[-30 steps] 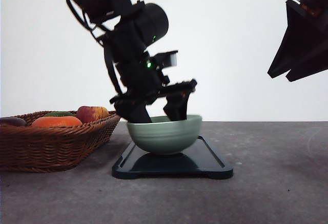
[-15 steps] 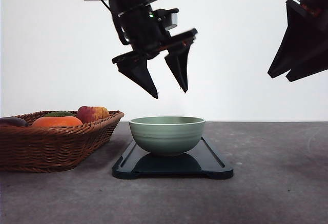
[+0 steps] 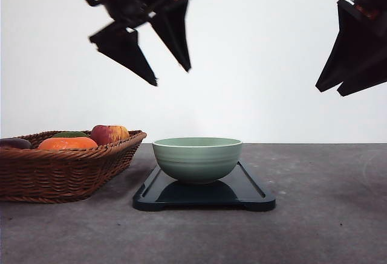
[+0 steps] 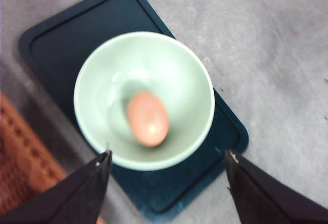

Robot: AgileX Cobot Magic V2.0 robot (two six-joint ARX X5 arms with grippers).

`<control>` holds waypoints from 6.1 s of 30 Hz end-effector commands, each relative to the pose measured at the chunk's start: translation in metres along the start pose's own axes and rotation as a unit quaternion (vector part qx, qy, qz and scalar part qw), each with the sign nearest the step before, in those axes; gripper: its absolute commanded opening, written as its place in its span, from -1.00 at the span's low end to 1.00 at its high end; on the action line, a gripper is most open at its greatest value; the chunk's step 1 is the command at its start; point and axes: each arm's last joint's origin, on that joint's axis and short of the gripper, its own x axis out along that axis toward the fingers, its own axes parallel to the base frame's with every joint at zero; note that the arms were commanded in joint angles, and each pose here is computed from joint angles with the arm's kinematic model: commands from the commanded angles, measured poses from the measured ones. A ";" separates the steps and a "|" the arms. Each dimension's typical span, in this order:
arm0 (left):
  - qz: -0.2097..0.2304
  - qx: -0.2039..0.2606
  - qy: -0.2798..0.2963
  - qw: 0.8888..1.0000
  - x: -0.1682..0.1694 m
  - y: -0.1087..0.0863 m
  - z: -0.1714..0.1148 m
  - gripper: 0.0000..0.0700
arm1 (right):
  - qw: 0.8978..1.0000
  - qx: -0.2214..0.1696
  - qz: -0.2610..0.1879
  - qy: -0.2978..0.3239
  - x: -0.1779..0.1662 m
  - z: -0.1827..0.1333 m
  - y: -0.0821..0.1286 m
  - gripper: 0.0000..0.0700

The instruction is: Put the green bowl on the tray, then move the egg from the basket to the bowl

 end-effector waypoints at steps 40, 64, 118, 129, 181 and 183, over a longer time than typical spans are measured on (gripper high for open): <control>0.100 -0.045 -0.177 0.978 -0.083 0.034 -0.146 -0.97 | 1.000 -0.011 0.020 0.006 0.000 0.000 0.002 -0.96; 0.157 -0.044 -0.276 0.947 -0.099 0.043 -0.178 -0.96 | 1.000 -0.012 0.020 0.001 0.000 0.001 0.002 -0.96; 0.273 -0.096 -0.396 0.871 -0.055 0.062 -0.280 -0.96 | 1.000 -0.015 0.019 0.001 0.000 0.001 0.002 -0.96; 0.273 -0.096 -0.397 0.871 -0.055 0.062 -0.280 -0.96 | 0.993 -0.053 -0.072 -0.079 -0.023 -0.031 -0.004 -0.96; 0.273 -0.096 -0.397 0.871 -0.055 0.062 -0.280 -0.96 | 0.926 0.038 -0.252 -0.280 -0.030 -0.124 -0.029 -0.96; 0.273 -0.096 -0.397 0.871 -0.055 0.062 -0.280 -0.96 | 0.926 0.038 -0.252 -0.280 -0.030 -0.124 -0.029 -0.96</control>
